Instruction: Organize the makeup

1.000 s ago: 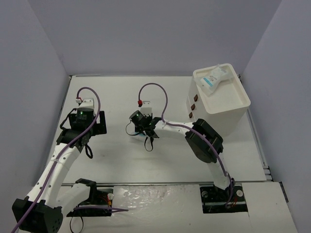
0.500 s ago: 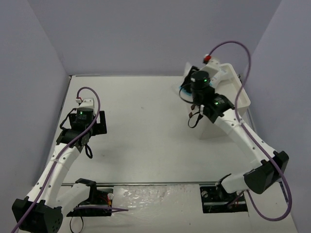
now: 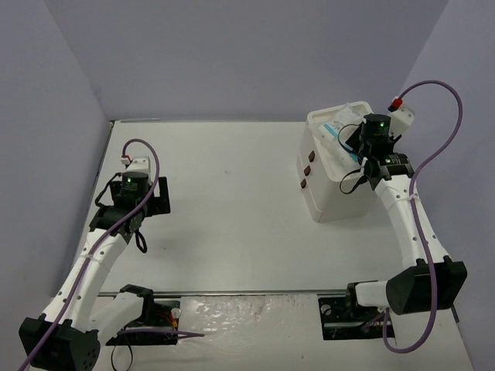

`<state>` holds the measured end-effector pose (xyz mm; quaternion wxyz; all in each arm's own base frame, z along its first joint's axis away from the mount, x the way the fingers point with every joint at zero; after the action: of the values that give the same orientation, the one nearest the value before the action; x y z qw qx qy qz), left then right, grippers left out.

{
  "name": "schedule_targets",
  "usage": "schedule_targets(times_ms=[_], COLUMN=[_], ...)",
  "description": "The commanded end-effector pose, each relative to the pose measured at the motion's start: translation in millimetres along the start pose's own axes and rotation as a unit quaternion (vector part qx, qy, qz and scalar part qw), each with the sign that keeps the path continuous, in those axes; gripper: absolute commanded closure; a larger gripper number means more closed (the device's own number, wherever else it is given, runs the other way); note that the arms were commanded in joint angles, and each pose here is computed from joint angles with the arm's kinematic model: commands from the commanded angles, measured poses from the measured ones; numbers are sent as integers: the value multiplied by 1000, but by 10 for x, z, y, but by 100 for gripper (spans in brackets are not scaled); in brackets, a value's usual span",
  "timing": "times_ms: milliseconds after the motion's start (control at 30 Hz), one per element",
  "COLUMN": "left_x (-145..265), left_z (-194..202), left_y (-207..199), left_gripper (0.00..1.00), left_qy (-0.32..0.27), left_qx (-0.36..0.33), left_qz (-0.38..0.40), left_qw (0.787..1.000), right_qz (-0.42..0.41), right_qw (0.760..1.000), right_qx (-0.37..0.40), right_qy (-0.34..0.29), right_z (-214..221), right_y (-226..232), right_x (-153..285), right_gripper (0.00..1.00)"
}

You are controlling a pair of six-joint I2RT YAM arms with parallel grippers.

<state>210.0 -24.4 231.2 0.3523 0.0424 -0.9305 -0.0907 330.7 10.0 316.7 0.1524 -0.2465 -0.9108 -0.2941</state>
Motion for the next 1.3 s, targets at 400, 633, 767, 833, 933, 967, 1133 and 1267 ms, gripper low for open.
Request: schedule_targets(times_ms=[400, 633, 767, 833, 933, 967, 1133, 1267], left_x=[87, 121, 152, 173, 204, 224, 377, 508], left_z=[-195, -210, -225, -231, -255, -272, -356, -339], left_y=[54, 60, 66, 69, 41, 31, 50, 85], left_gripper=[3, 3, 3, 3, 3, 3, 3, 3], left_qy=[-44, -53, -65, -72, -81, -85, -106, -127], left_qx=[10, 12, 13, 14, 14, 14, 18, 23], left_qz=[-3, 0, 2, 5, 24, 32, 45, 48], left_qw=[999, 999, 998, 997, 996, 996, 993, 991], right_qz=[-61, -119, -145, -174, -194, -199, -232, -241], right_qw=[997, 989, 983, 975, 971, 970, 959, 955], right_qx=[-4, 25, 29, 35, 58, 65, 97, 105], right_qy=[-41, -84, -107, -130, -127, -126, -130, -137], right_z=[-413, -675, -715, -726, -605, -574, -440, -334], right_y=[215, 80, -76, -251, -417, -470, -685, -821], right_x=[265, 859, 1170, 1474, 1618, 1668, 1893, 1969], right_gripper=[0, 0, 0, 0, 0, 0, 0, 0])
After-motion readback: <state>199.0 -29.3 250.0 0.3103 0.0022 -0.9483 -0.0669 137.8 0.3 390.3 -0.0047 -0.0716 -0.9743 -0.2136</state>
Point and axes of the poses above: each gripper's point midway between its finger pads, its own x axis back along the fingers, its own y axis along the line the jaws close on, z = x × y, the point moved 8 cm from there along x, back along the fingers, and after that the axes turned 11 degrees about -x, right-handed, at the moved point
